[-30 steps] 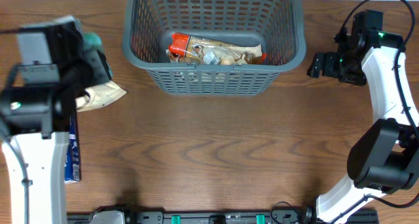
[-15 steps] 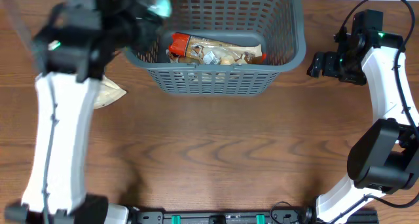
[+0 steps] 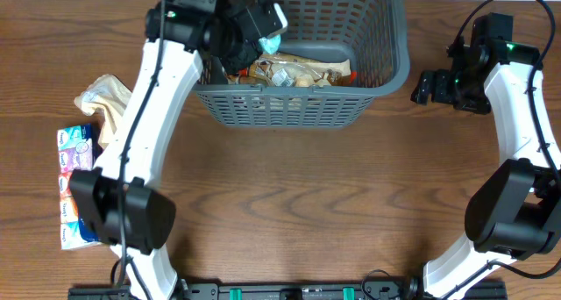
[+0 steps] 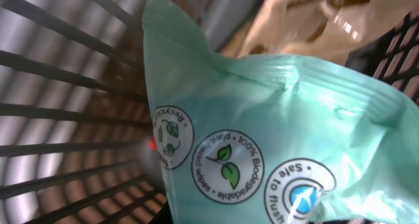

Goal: Pack container
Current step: 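Carry the wet-wipe pack into the basket and open the left gripper, then withdraw the left gripper toward the Kleenex tissue packs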

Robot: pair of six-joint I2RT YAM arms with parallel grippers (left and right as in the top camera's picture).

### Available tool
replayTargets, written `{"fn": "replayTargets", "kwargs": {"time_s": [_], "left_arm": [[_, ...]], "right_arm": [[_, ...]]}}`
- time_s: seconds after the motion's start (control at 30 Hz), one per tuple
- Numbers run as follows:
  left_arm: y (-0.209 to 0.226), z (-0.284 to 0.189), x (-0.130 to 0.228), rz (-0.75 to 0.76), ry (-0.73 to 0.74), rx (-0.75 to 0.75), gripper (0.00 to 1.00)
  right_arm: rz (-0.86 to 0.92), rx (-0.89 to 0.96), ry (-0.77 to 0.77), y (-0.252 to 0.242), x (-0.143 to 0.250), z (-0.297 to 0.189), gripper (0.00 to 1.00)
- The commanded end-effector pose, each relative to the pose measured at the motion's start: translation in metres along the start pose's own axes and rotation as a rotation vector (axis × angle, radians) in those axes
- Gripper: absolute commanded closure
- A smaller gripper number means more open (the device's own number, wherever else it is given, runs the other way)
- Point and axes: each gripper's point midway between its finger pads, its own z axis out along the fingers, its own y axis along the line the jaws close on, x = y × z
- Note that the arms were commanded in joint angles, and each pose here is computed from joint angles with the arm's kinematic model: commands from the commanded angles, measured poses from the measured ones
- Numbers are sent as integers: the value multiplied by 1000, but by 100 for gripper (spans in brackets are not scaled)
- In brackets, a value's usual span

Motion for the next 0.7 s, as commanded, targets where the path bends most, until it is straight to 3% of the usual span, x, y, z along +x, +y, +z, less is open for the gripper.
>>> {"fn": "replayTargets", "kwargs": {"time_s": [0.0, 0.03, 0.07, 0.1, 0.4, 0.67], "left_arm": [[-5, 22, 8, 6, 25, 56, 78], [-7, 28, 11, -6, 36, 68, 40], [-7, 31, 13, -28, 42, 72, 20], [-7, 32, 14, -45, 45, 75, 8], [-2, 9, 5, -33, 28, 20, 2], [21, -98, -17, 18, 23, -316, 1]], "right_arm": [[-24, -9, 12, 4, 2, 3, 1], [-23, -9, 13, 4, 3, 3, 1], [-23, -9, 14, 4, 3, 3, 1], [-23, -9, 17, 4, 4, 3, 1], [-23, -9, 22, 4, 5, 3, 1], [-23, -9, 22, 4, 5, 3, 1]]}}
